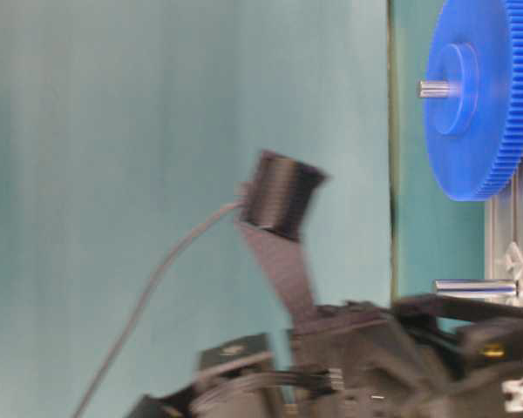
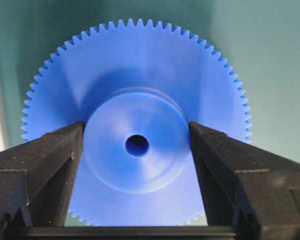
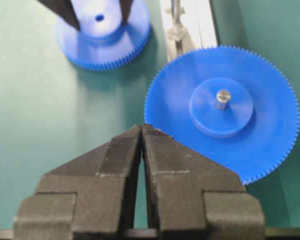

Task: Insert the small gear onto the shaft.
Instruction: 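Lift the small blue gear with the left gripper, then carry the gear to the empty shaft beside the large gear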

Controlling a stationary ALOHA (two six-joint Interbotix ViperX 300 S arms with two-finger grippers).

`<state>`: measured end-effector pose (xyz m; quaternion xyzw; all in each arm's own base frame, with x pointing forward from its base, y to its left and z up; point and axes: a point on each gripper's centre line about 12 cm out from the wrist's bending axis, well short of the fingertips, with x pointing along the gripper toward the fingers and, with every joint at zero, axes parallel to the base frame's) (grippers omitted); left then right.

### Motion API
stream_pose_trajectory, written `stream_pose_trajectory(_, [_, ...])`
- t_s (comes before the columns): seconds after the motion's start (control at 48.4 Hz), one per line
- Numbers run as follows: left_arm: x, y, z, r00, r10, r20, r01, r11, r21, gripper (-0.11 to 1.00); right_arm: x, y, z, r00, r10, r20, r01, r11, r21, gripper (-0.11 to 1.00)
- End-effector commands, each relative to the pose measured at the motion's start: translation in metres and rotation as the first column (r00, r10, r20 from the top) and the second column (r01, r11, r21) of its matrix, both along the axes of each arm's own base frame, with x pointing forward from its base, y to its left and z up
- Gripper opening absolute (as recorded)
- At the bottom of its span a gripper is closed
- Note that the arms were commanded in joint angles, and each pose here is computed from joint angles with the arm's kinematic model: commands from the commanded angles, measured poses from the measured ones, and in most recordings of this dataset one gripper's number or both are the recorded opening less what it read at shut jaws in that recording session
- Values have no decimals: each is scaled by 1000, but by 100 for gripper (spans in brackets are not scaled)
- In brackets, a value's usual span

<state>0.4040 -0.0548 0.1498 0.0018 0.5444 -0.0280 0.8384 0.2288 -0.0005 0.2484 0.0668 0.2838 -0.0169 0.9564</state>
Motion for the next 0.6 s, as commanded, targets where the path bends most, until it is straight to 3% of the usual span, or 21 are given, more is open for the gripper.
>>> stream_pose_trajectory(0.0, [5,-1,40,994,-18,104,19,1000,-4,72,2,0,6,1000,-7,21,7,1000,8,11])
stream_pose_trajectory(0.372, [-14,21,91,984,9,176,-10,1000,1,72,2,-1,5,999,-9,46,8,1000,9,11])
stream_pose_trajectory(0.579, [-20,40,114,973,-7,232,-2,999,40,72,2,-1,4,998,-10,55,10,1000,10,11])
